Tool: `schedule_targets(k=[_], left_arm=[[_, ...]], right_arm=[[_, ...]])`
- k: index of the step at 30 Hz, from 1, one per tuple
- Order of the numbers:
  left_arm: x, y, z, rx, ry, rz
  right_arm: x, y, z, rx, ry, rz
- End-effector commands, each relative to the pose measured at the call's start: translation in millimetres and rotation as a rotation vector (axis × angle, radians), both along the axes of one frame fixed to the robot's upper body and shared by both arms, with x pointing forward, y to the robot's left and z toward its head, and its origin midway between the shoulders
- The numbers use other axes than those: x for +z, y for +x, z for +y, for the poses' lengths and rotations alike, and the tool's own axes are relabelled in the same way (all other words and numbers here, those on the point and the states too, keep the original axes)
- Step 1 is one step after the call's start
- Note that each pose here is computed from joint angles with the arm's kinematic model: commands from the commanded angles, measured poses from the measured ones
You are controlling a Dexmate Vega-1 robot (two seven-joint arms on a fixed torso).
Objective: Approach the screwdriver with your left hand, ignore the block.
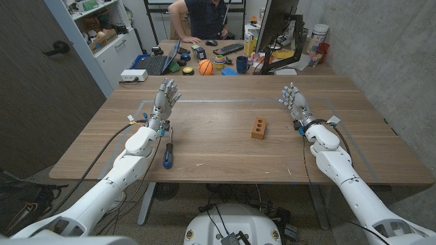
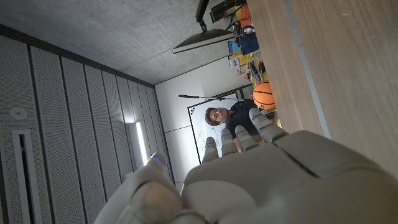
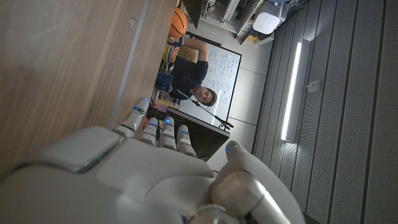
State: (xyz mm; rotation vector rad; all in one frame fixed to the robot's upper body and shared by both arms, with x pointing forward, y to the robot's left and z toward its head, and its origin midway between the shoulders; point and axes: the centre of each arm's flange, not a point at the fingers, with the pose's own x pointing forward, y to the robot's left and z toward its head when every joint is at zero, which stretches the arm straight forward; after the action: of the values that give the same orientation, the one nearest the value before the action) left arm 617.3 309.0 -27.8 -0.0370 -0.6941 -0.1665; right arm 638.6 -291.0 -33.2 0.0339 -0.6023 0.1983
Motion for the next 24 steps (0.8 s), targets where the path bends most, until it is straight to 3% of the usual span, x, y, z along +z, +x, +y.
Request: schedule_targets(k=[1, 18, 24], left_arm=[[8.5, -32.9, 14.1, 0.091, 0.055, -0.094], [14.5, -78.7, 27.4, 0.233, 0.13, -0.248], [20.1, -95.8, 26.7, 0.308, 0.217, -0.315]], right_arm=[[-0.3, 3.4, -1.0, 0.005, 0.005, -0.001], [-2.7, 4.4, 0.0, 0.014, 0.001, -0.005], [-3.7, 3.7, -0.1, 0.018, 0.006, -0.001]])
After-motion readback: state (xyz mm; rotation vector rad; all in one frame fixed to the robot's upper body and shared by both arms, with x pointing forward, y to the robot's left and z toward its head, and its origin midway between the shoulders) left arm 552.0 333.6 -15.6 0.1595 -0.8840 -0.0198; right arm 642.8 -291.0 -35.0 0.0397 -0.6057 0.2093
